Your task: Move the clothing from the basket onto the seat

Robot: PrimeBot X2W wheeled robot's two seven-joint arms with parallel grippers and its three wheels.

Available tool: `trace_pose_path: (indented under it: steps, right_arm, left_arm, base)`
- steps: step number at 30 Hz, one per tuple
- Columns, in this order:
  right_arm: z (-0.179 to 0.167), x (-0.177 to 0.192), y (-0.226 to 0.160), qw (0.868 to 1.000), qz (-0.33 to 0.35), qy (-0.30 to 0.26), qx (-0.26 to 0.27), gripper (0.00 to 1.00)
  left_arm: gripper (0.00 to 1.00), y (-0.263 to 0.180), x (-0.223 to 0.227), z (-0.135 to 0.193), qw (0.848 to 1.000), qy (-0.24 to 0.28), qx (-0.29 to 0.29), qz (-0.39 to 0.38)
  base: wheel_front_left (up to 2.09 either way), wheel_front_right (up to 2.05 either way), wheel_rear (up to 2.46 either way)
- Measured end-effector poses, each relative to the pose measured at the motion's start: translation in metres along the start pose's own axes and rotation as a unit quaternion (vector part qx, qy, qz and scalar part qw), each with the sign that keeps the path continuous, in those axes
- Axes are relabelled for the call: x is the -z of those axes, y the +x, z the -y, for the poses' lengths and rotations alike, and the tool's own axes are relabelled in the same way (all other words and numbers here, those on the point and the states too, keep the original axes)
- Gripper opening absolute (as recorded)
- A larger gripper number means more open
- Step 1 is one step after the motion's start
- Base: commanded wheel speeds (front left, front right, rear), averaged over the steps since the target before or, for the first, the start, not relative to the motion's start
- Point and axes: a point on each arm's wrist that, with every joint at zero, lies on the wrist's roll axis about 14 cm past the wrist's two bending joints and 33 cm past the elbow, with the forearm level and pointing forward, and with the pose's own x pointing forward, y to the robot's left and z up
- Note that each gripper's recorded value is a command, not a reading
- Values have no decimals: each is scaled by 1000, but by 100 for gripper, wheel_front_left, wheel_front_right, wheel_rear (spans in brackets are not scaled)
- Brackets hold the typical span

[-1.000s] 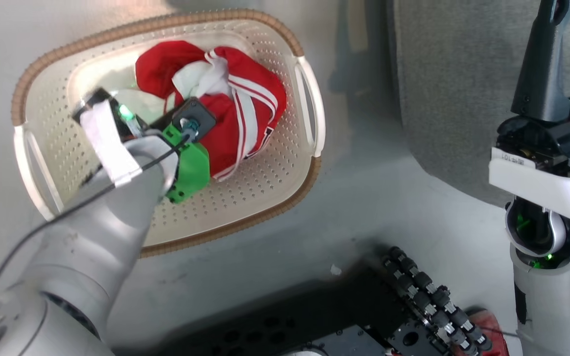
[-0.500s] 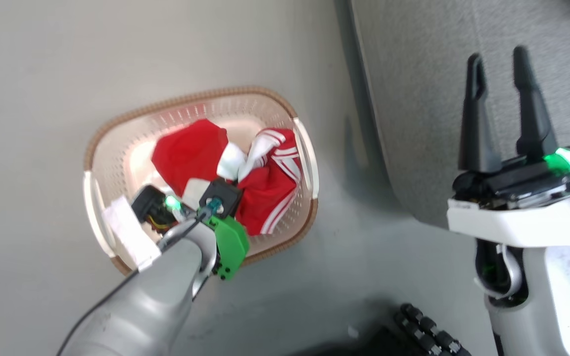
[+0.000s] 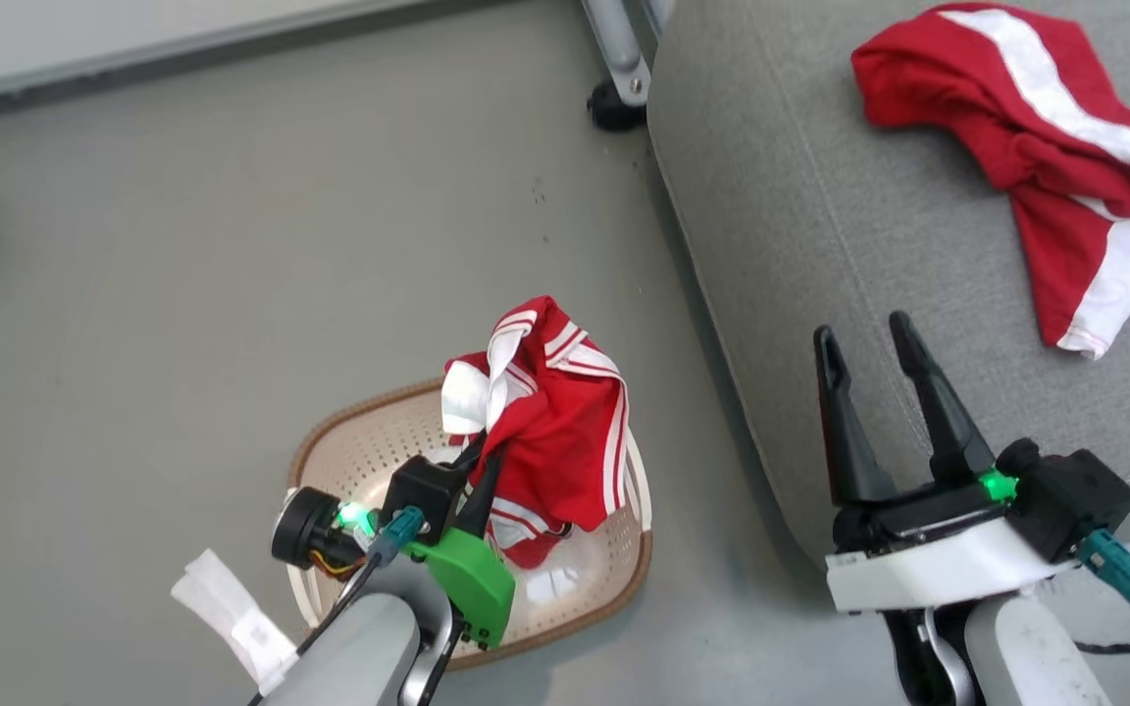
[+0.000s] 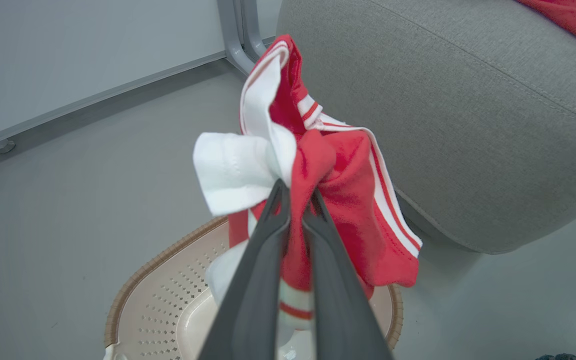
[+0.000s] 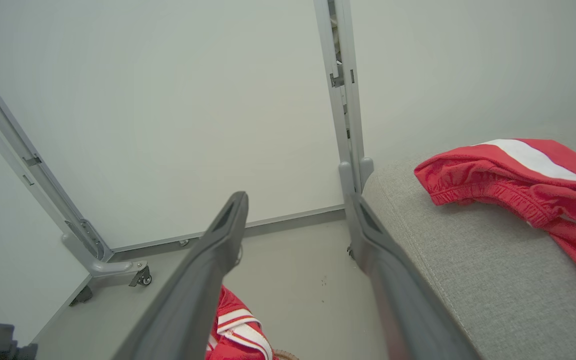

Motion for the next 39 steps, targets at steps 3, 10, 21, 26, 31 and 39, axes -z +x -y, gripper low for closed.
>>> trace_pose_path:
  steps: [3,10,21,26,31,39]
  right_arm:
    - [-7,-9,-18,1000,6,1,-8,100]
    - [-18,-34,-48,999,37,0,-23,100]
    - [-36,-55,-74,996,71,-1,-53,100]
    - [-46,-56,-75,995,74,-2,-71,100]
    - [-57,-43,-76,994,51,-11,-96,100]
    - [-81,-40,-69,989,41,18,-140,100]
  left_arm:
    - [0,-17,-28,3,999,13,-13,41]
    - [0,-52,-108,18,985,59,-27,160]
    - [0,-104,-196,47,948,110,-26,299]
    - [0,-116,-211,57,939,116,-18,325]
    - [0,-118,-219,69,936,115,1,333]
    - [0,-116,-227,82,934,115,26,337]
  base:
    - [0,0,0]
    - [0,0,0]
    - [0,0,0]
    - [0,0,0]
    - [0,0,0]
    - [0,0,0]
